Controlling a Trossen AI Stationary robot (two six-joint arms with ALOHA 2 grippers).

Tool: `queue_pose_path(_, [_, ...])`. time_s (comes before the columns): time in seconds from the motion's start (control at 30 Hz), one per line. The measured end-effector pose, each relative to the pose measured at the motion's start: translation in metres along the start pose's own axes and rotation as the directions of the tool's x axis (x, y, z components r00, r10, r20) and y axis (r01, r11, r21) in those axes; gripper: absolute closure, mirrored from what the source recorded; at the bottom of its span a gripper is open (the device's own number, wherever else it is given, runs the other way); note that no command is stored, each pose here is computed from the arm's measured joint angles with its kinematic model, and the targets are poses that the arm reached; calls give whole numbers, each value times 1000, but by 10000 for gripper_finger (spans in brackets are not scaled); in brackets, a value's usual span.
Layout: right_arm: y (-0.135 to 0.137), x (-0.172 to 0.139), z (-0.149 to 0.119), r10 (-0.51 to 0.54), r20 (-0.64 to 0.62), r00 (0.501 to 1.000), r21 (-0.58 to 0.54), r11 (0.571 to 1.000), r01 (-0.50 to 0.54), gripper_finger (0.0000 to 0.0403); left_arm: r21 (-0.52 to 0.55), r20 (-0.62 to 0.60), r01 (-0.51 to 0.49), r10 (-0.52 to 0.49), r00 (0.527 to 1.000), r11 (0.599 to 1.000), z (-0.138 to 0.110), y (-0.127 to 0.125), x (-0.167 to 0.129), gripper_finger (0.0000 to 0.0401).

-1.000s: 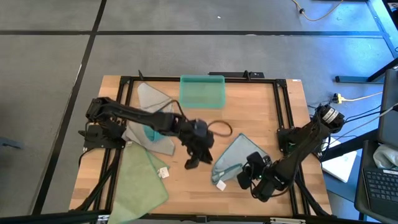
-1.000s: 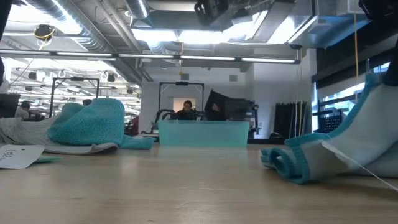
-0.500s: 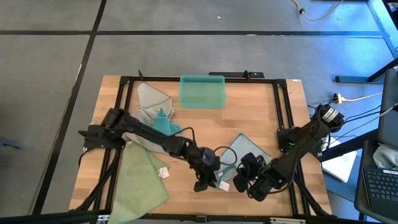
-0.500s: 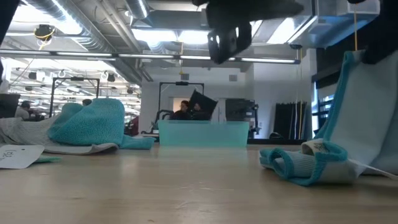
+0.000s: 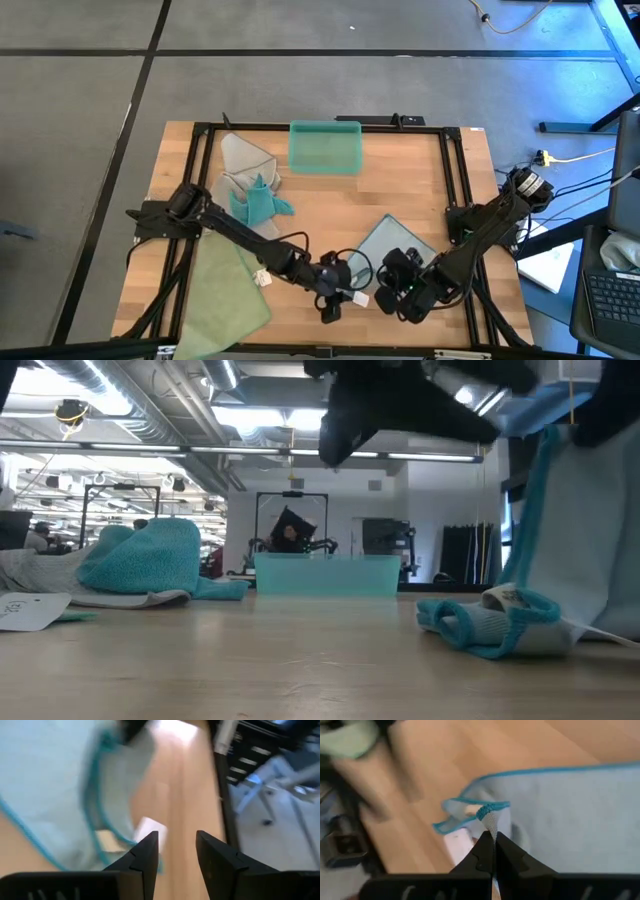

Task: Fold microfiber towels
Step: Fold the light blue towel

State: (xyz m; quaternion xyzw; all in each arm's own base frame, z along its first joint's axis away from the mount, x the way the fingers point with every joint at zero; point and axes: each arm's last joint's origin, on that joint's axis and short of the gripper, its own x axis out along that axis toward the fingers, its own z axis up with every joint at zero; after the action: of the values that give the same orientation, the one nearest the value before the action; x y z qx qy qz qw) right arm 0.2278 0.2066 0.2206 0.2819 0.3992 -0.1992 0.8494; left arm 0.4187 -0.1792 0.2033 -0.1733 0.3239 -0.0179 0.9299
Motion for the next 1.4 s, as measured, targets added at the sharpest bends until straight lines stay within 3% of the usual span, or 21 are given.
queue_pose_path(0.13, [17,-1,3,166,6,986,-181,970,-163,396,-107,76,-12,20,997,994,14,11,3,277])
queue_pose_path(0.27, [32,-8,8,293,-14,956,-283,916,-285,396,-158,139,66,-44,989,985,25,13,3,277])
queue_pose_path(0.43, [35,-17,14,258,-26,966,-308,917,-254,396,-179,165,185,-156,974,966,31,8,1,277])
queue_pose_path(0.63, [33,-19,14,230,-59,971,-324,916,-237,396,-194,101,250,-234,967,949,30,8,1,277])
queue_pose_path(0.93, [28,-15,17,185,-87,979,-327,923,-204,396,-216,9,401,-409,913,890,34,11,-2,277])
queue_pose_path(1.23, [27,-12,22,181,-81,980,-313,929,-198,396,-220,12,387,-394,919,896,37,11,-7,277])
queue_pose_path(1.4, [28,-12,22,187,-80,979,-311,929,-202,396,-227,-57,331,-352,934,916,29,12,-6,277])
